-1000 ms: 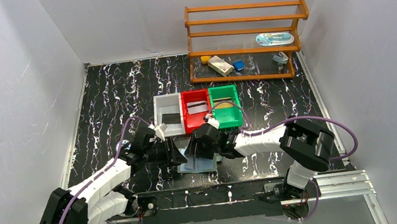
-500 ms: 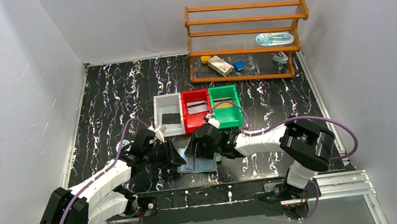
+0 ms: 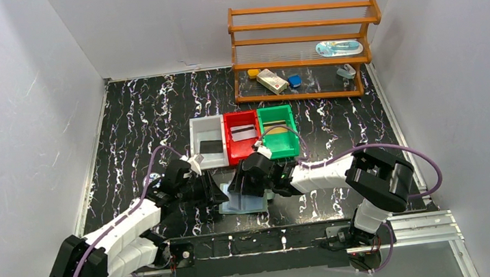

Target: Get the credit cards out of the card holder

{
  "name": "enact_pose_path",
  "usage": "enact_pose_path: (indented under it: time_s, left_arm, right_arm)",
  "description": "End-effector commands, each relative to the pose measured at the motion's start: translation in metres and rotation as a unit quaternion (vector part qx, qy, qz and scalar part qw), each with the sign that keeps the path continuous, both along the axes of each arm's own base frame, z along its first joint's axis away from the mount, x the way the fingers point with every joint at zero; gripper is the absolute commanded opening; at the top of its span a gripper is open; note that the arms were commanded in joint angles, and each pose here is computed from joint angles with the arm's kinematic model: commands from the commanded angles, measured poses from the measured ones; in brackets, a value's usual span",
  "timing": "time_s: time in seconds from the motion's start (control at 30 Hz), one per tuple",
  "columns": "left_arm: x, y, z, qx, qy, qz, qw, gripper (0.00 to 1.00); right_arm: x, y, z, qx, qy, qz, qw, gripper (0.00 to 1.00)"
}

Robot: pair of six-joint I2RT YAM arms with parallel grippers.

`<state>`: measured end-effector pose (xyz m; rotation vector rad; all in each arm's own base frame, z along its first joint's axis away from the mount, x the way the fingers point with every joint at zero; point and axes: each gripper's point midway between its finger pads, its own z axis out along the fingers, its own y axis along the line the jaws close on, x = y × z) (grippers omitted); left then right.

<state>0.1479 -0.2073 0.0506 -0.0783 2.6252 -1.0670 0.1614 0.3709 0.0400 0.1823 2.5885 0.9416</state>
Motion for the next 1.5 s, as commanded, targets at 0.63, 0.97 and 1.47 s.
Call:
enact_pose_path:
  time_s: [0.63,0.97,1.47]
  left_arm:
    - [-0.006,0.0,-0.02,0.02,0.027,-0.034,0.999,0.35]
    - [-0.001,0.012,-0.022,0.064,0.027,-0.019,0.997,0.34]
    - [0.001,-0.019,0.038,-0.041,-0.045,-0.084,0.995,0.47]
  right_arm:
    - [-0.017,-0.019,-0.031,-0.041,0.038,0.014,0.998,0.64]
    - [-0.014,-0.025,-0.02,-0.018,0.027,-0.002,0.999,0.64]
    - [-0.015,-0.03,-0.026,0.014,0.042,-0.012,0.999,0.63]
